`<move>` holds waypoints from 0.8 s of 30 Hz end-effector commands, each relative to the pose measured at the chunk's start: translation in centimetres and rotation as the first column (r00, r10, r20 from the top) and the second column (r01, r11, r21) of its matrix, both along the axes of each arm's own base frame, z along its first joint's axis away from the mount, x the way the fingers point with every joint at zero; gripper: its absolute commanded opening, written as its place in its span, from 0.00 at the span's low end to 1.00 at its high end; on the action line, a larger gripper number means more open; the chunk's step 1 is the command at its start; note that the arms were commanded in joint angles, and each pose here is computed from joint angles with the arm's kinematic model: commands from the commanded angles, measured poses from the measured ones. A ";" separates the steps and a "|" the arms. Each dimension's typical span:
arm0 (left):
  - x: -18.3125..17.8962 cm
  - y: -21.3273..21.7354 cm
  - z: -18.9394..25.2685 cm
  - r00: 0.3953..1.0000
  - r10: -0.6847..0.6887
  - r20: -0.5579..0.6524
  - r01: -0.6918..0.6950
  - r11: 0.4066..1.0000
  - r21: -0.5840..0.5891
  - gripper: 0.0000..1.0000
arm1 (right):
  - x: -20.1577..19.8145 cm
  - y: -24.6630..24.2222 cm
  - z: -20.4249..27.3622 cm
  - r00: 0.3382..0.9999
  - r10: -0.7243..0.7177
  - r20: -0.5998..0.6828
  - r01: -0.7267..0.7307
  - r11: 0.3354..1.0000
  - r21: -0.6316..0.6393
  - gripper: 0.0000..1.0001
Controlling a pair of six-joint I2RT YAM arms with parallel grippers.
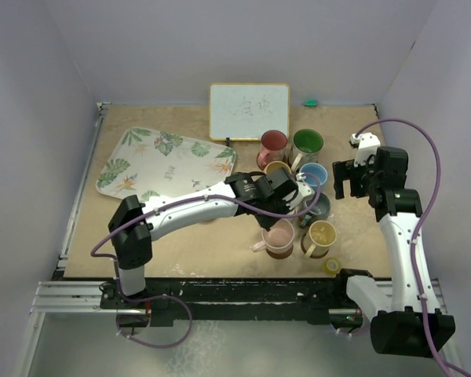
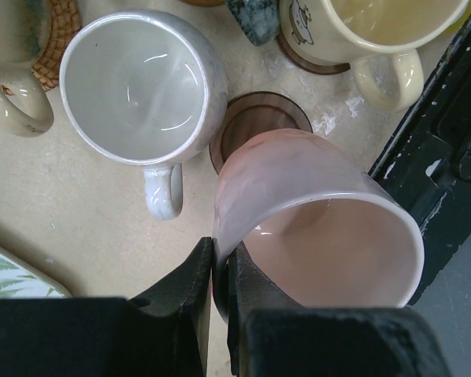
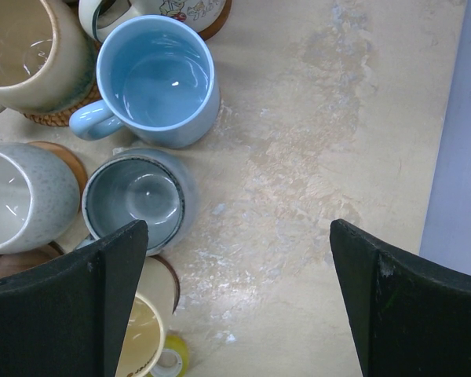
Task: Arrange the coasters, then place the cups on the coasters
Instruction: Place the cup on the coaster.
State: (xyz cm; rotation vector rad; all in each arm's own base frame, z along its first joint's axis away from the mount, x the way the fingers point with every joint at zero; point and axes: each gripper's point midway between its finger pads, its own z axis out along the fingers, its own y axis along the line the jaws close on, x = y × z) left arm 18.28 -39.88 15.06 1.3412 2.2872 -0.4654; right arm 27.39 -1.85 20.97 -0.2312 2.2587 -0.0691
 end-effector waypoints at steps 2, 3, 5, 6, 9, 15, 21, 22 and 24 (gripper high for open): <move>0.5 -2.9 3.2 0.996 0.084 0.023 -0.080 0.988 -0.134 0.03 | 0.4 -0.2 0.9 0.999 -0.013 0.042 0.013 1.000 0.006 1.00; 0.4 -3.1 2.9 0.996 0.087 0.015 -0.084 0.988 -0.128 0.03 | 0.3 -0.2 0.9 0.999 -0.013 0.041 0.013 1.000 0.007 1.00; 0.1 -3.4 2.5 0.995 0.096 -0.002 -0.096 0.988 -0.123 0.03 | 0.3 -0.2 0.8 0.999 -0.013 0.038 0.012 1.000 0.010 1.00; 0.0 -3.5 2.2 0.995 0.100 -0.007 -0.100 0.988 -0.117 0.03 | 0.3 -0.2 0.7 0.999 -0.010 0.035 0.010 1.000 0.011 1.00; -0.2 -3.8 1.6 0.993 0.117 -0.025 -0.119 0.987 -0.106 0.03 | 0.4 -0.1 0.6 1.000 -0.007 0.030 0.007 1.000 0.015 1.00; -0.3 -4.0 0.7 0.984 0.175 -0.032 -0.177 0.980 -0.088 0.03 | 0.4 0.0 0.5 1.000 -0.003 0.028 0.002 1.000 0.018 1.00; -0.3 -4.0 -0.8 0.982 0.183 -0.039 -0.185 0.981 -0.053 0.03 | 0.3 0.1 0.5 1.000 0.003 0.026 -0.003 1.000 0.022 1.00; -0.2 -4.0 -0.8 0.983 0.181 -0.034 -0.183 0.982 -0.052 0.03 | 0.3 0.2 0.5 1.000 0.004 0.026 -0.004 1.000 0.023 1.00; 0.1 -4.0 -0.9 0.983 0.180 -0.019 -0.181 0.982 -0.048 0.03 | 0.3 0.2 0.5 1.000 0.007 0.026 -0.008 1.000 0.025 1.00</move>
